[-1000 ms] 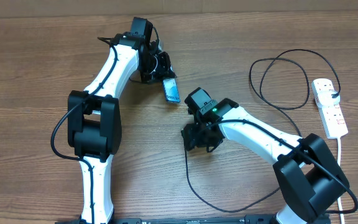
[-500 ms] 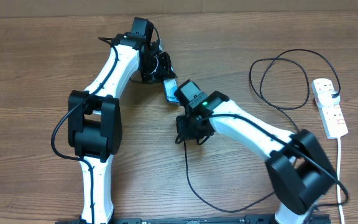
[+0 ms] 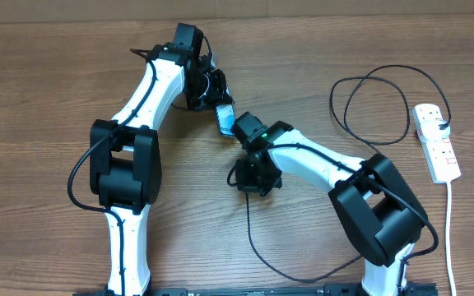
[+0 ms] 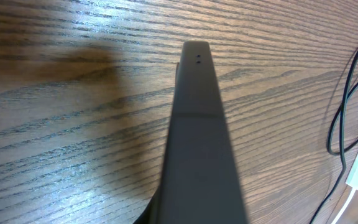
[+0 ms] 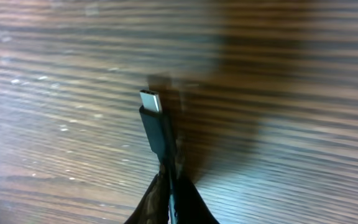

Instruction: Plug charger to phone and switch on socket

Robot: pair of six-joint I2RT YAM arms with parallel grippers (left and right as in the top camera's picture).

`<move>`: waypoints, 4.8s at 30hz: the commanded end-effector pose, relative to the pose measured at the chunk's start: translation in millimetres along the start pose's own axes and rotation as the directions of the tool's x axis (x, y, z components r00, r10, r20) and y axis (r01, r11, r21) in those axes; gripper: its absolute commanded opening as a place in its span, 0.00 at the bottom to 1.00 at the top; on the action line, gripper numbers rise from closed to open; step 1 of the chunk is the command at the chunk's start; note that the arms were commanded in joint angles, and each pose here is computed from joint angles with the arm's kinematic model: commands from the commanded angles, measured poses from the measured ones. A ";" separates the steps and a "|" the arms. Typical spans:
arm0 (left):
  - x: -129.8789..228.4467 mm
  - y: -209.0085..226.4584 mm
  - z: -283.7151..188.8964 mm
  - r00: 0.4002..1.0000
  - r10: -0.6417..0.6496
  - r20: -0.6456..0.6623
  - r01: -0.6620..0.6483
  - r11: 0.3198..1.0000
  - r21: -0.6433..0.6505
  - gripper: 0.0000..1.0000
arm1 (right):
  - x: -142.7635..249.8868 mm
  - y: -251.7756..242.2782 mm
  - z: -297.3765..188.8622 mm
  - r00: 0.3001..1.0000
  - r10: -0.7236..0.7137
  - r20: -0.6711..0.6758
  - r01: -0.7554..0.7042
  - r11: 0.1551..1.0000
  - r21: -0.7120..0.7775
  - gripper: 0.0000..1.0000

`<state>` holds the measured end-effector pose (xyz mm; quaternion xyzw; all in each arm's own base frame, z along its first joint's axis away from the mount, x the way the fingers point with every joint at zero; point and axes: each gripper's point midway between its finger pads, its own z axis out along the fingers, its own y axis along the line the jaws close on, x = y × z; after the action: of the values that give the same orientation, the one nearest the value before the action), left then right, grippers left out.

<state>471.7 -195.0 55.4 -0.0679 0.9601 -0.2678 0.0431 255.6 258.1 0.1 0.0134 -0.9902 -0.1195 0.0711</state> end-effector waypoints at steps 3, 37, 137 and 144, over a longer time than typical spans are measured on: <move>0.1 -9.1 -4.1 1.000 0.028 -0.001 -0.028 0.999 0.034 0.04 | -15.5 -33.3 -3.2 0.999 0.047 -0.013 -0.046 0.998 0.036 0.05; -1.0 -9.0 -4.0 1.000 0.031 0.004 -0.031 0.999 0.032 0.04 | -90.6 -114.4 -29.6 0.942 -0.301 0.150 0.266 0.939 0.218 0.38; 6.6 -13.9 -5.0 0.997 0.067 -0.031 -0.065 0.995 0.072 0.04 | -95.0 -113.5 -27.5 0.975 -0.109 0.196 0.081 0.986 0.143 0.04; 8.5 -55.1 -30.4 0.989 0.132 -0.065 -0.094 0.907 0.411 0.04 | -90.8 -82.6 -71.2 0.957 -0.171 0.233 0.184 0.983 -0.031 0.04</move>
<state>467.4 -212.7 73.6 -0.0308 0.9346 -0.3531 0.0298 351.5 155.0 3.3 0.0691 -0.9931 -0.0906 -0.0283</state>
